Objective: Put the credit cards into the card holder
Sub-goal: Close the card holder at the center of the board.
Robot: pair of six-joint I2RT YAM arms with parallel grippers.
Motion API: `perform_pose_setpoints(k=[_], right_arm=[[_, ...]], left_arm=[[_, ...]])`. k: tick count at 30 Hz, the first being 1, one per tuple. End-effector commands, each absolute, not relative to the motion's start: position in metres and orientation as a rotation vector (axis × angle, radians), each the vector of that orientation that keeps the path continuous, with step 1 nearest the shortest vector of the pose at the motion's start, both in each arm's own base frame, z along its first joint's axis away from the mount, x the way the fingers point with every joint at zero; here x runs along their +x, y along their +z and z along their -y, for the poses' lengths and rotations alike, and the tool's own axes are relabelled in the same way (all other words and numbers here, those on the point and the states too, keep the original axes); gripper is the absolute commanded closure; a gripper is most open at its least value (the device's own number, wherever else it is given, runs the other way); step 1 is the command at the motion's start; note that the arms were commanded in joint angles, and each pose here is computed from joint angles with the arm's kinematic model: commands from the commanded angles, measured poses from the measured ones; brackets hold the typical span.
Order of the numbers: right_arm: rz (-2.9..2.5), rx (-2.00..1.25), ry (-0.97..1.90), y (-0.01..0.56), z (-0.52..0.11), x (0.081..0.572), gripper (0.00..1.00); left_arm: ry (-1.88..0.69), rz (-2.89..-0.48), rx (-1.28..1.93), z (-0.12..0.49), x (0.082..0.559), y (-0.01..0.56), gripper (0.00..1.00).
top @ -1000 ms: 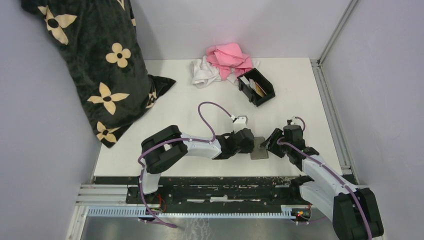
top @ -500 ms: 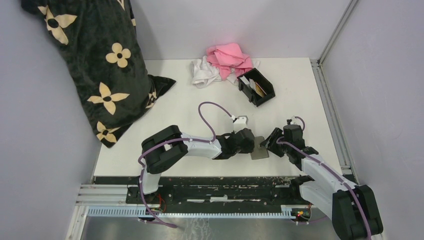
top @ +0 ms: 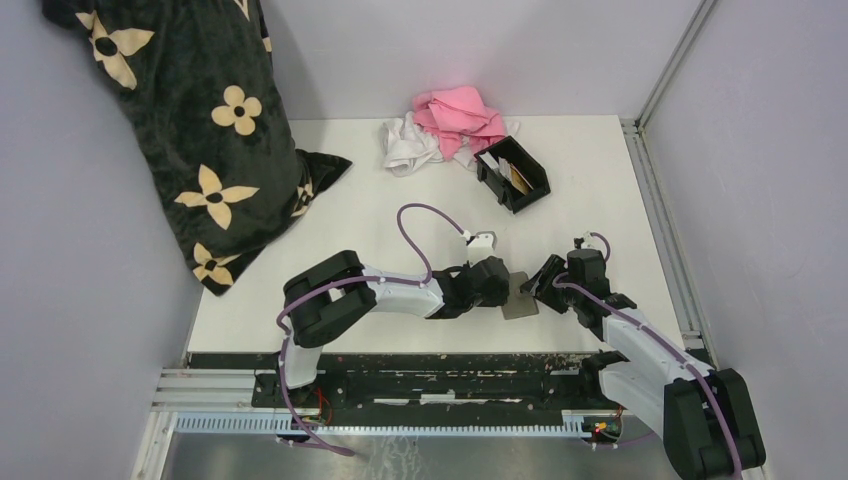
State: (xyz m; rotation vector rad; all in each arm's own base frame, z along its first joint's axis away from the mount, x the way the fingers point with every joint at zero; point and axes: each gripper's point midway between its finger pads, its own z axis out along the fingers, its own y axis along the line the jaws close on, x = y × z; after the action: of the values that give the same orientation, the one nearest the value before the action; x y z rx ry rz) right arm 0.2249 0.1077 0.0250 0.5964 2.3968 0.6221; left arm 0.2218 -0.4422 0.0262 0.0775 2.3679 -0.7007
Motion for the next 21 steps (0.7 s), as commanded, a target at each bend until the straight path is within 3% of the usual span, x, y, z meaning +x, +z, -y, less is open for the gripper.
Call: perform_pose_setpoints(k=[1,21], right_arm=[[-2.418,0.598,0.614,0.0179,-0.1066,0.2207,0.46],[-2.455,0.632,0.577,0.0104,-0.1058,0.2159,0.46]], left_arm=[[-0.704,-2.355,0.114,0.4525,0.2209,0.0279,0.59],[-0.684,-2.357,0.113,0.4504,0.2212,0.0285,0.58]])
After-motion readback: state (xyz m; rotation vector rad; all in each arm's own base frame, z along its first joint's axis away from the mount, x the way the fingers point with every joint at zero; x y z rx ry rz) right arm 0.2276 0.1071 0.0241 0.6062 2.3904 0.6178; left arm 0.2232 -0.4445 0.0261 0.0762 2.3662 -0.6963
